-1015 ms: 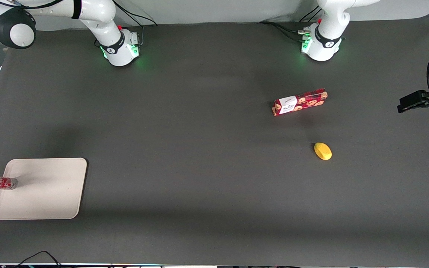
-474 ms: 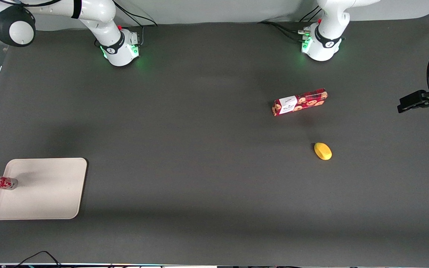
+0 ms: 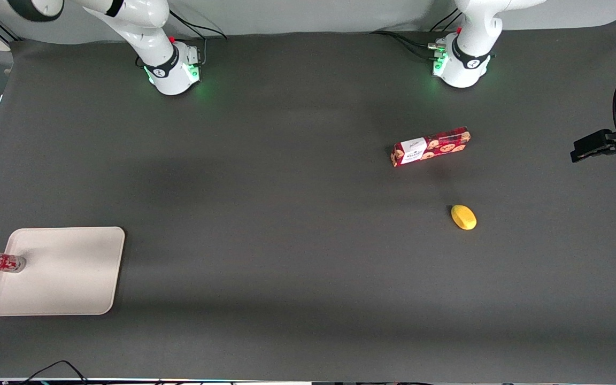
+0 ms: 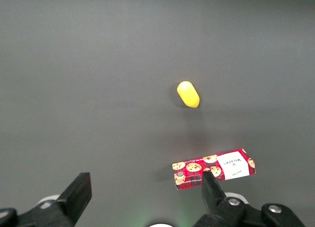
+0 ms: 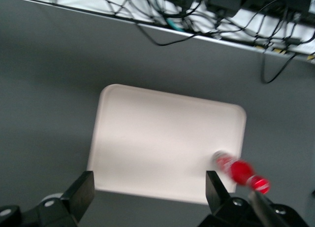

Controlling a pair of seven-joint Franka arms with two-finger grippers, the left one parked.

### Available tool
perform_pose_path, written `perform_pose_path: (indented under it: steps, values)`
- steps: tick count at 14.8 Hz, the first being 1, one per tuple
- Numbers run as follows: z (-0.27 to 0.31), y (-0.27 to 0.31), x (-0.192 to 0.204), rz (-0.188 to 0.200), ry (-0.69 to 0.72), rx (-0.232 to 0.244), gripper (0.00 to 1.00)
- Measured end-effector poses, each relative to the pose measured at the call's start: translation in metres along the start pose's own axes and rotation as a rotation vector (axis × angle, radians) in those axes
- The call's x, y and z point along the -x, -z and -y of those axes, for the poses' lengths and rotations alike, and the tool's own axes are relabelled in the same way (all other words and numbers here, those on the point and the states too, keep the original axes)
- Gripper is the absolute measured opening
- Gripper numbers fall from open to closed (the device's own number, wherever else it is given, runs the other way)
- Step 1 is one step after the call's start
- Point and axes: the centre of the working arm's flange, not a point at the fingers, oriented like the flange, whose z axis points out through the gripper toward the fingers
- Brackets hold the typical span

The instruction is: Place coke bottle on tray

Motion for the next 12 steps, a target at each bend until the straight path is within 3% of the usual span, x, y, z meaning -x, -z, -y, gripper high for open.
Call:
perform_pose_path:
  steps: [5,8,12]
  values:
    - [0.107,0.071,0.010,0.122,-0.192,-0.058,1.00]
    - [0.155,0.090,0.025,0.143,-0.269,-0.075,1.00]
    - [0.186,0.111,0.047,0.144,-0.335,-0.106,1.00]
